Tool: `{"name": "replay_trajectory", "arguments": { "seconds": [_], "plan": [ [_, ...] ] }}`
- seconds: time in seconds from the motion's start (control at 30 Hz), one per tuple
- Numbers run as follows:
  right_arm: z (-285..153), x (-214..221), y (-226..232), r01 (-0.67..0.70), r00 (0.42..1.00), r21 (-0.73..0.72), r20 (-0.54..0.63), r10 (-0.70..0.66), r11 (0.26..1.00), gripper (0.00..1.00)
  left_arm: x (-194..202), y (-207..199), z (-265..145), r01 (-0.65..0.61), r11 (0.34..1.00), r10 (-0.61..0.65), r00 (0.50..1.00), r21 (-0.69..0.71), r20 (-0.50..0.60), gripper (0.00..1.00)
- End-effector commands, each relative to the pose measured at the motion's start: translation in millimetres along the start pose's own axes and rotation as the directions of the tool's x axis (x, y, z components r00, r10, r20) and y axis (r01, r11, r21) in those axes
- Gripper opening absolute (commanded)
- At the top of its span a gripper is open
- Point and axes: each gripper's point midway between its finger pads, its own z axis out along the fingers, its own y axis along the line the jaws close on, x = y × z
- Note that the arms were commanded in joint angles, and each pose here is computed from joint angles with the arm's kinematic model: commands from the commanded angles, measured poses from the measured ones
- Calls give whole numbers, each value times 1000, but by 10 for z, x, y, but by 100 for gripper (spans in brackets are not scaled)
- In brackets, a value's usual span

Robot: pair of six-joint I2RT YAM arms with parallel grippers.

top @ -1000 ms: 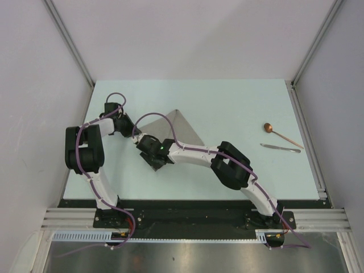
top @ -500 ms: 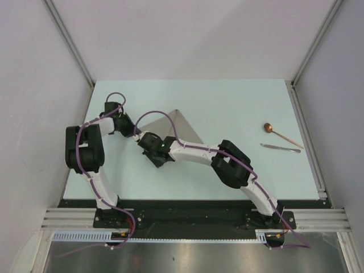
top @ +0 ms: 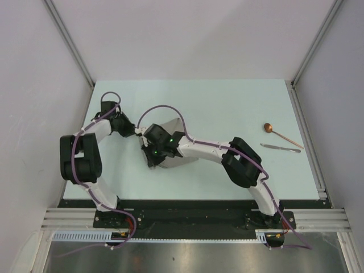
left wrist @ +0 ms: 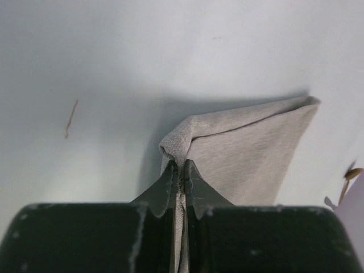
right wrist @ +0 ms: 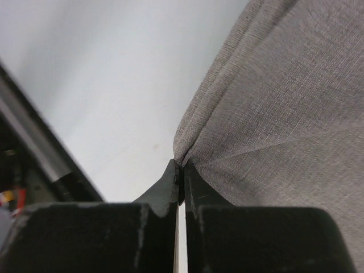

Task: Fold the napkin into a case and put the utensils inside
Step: Turn over the upper triangle folded napkin at the center of the board.

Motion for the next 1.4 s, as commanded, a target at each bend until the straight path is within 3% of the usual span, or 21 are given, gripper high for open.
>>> {"name": "replay_trajectory", "arguments": {
  "seconds": [0.0,0.2,0.4,0.53,0.63,0.73,0.83,0.87,0.93,1.1,1.37],
  "plan": [
    [-476,-494,595,-14,989,-266,138,53,964,0,-122,-210,-405,40,998,-44,996,44,83,0],
    [-710,-748,1144,-10,977,-483,180,110,875,0,-457,-166,-1033,98,994,-107,966,50,235,0],
    [-996,-897,1889,76,972,-665,216,94,743,0,-823,-116,-1997,103,993,-119,877,59,466,0],
    [-1378,-957,2253,108,962,-812,231,146,574,0,-899,-75,-2594,88,996,-76,800,9,595,0],
    [-1624,-926,2337,67,964,-891,173,200,449,0,-930,-304,-2775,44,996,-86,772,81,630,0],
    [-1676,-869,2201,14,956,-927,122,266,376,0,-913,-608,-2599,-34,994,-37,781,103,623,0],
    [-1561,-789,1883,-42,941,-935,82,329,352,0,-770,-876,-1994,-87,988,11,858,124,514,0],
    [-1371,-634,1625,-115,930,-920,32,366,374,0,-760,-870,-1727,-87,991,25,872,104,488,0],
    [-1288,-521,1389,-138,920,-915,24,391,380,0,-665,-1019,-1407,-125,984,51,881,126,471,0],
    [-873,95,545,-326,872,-809,-57,486,489,0,-436,-1273,-557,-195,968,120,910,156,396,0],
    [-749,655,-153,-486,805,-687,-111,583,540,0,-4,-1699,136,-287,923,194,922,257,335,0]
  ]
}}
